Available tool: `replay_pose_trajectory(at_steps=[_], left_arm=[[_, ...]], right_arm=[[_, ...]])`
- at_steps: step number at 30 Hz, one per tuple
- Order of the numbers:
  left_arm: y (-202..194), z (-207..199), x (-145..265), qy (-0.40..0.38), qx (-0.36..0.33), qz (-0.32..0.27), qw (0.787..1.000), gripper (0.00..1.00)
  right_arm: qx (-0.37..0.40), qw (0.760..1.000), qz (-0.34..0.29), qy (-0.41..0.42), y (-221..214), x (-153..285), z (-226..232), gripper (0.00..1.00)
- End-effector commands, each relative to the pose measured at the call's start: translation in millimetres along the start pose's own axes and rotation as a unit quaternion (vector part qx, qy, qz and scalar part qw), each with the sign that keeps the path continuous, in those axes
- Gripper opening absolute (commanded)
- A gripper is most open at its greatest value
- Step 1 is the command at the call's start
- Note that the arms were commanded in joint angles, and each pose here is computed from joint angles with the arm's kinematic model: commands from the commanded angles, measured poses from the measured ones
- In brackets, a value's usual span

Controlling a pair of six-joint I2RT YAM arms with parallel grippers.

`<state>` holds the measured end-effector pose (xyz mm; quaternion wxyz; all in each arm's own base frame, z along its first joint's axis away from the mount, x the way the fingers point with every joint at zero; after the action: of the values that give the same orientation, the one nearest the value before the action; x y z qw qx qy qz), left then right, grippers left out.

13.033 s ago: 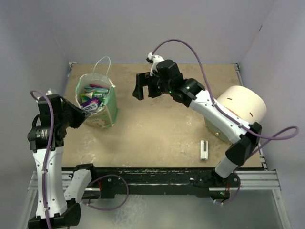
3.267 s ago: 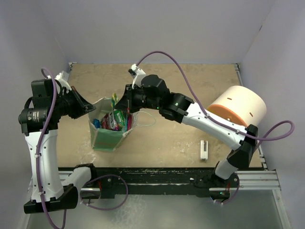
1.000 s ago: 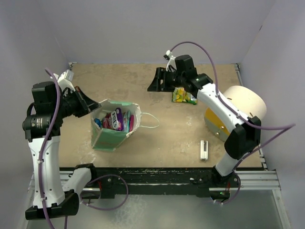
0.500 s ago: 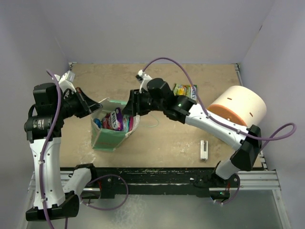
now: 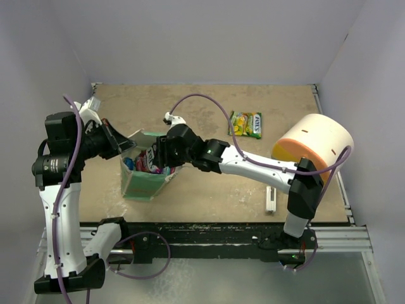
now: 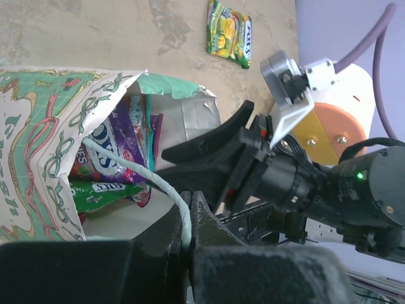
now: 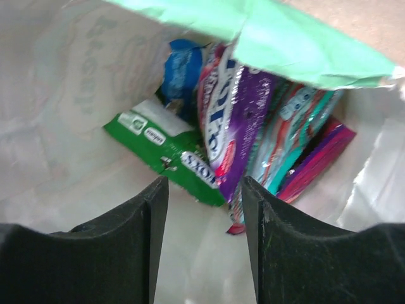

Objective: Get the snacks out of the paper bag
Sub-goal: Take out the snack from the paper bag.

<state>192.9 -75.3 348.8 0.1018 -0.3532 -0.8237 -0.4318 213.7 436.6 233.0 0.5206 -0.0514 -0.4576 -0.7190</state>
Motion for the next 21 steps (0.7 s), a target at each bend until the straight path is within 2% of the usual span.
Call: replay_pose_trajectory(at_steps=[1, 13, 21], left_arm=[[-5, -3, 4, -0.011, -0.007, 0.002, 1.000, 0.00], [-11, -9, 8, -0.025, 0.004, 0.006, 1.000, 0.00], [-14, -14, 11, -0.036, 0.008, 0.007, 0.999, 0.00]], right_arm=[[-0.033, 0.997, -0.070, -0.021, 29, -5, 3, 0.53], [-0.060, 0.994, -0.076, -0.054, 25, -45, -7, 0.55], [-0.074, 0.993, -0.076, -0.058, 22, -61, -3, 0.50]])
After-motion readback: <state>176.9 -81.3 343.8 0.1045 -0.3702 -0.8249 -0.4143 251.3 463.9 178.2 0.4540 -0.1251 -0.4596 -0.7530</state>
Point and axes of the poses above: each gripper's point midway between its finger pads, its own x axis back along the fingers, its own z axis along the line the jaws close on, y = z × x, the point moved 3 cm from there along x, back along the fingers, and after that the axes turned 5 degrees about -x, right-handed, at the moved point
